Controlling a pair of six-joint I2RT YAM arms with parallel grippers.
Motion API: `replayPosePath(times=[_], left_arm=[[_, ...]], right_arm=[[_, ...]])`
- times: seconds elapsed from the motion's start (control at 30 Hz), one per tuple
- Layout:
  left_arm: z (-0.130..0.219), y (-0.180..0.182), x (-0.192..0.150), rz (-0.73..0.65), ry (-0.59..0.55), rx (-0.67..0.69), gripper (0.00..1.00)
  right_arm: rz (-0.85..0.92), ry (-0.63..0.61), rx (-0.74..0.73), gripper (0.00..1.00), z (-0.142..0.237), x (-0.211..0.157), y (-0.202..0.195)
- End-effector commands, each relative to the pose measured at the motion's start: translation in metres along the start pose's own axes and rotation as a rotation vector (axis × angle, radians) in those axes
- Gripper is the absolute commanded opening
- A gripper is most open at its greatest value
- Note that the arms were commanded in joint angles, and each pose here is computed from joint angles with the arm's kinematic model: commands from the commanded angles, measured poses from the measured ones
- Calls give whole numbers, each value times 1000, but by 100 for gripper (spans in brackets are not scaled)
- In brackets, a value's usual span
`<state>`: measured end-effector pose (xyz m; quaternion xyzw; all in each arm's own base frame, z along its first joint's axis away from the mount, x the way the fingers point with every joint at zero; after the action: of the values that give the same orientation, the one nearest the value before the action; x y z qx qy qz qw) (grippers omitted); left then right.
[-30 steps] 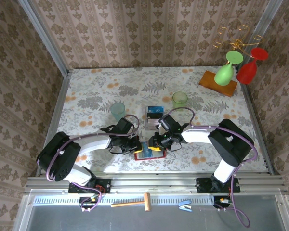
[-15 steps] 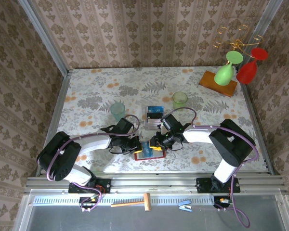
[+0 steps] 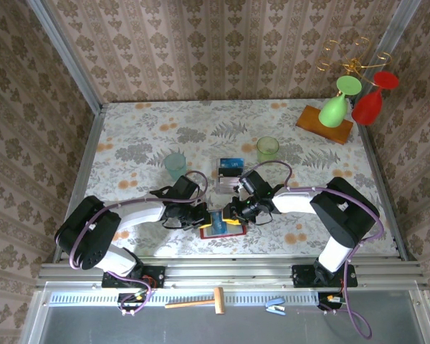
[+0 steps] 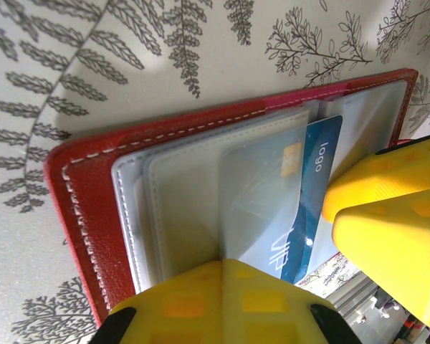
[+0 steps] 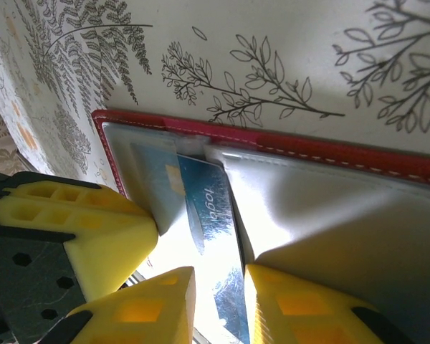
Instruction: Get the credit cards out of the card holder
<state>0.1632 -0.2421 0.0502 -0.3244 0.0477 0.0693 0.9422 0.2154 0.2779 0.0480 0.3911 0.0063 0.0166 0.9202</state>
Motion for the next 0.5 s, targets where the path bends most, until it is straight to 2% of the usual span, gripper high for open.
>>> replayPosePath(times=[0.0,0.47], left_arm=[[-5,21,-7,32,34,79,4],[-4,21,-7,35,31,80,4]], right_arm=[[-17,29,14,27,-4,-5,-5],[-20,39,-27,28,-8,-6,-13]])
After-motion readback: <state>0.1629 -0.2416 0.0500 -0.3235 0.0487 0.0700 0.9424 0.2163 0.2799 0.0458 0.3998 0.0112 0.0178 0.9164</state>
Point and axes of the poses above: each hand's point on the last joint's axis, 136 mm out from that joint toward the fingers, its own z axis back along the fingers, its own y axis along the line the jaws close on, x = y × z, the point moved 3 cm from there along z, back along the fingers, and after that the axes turned 7 degrees about z, right-handed, at the moved point
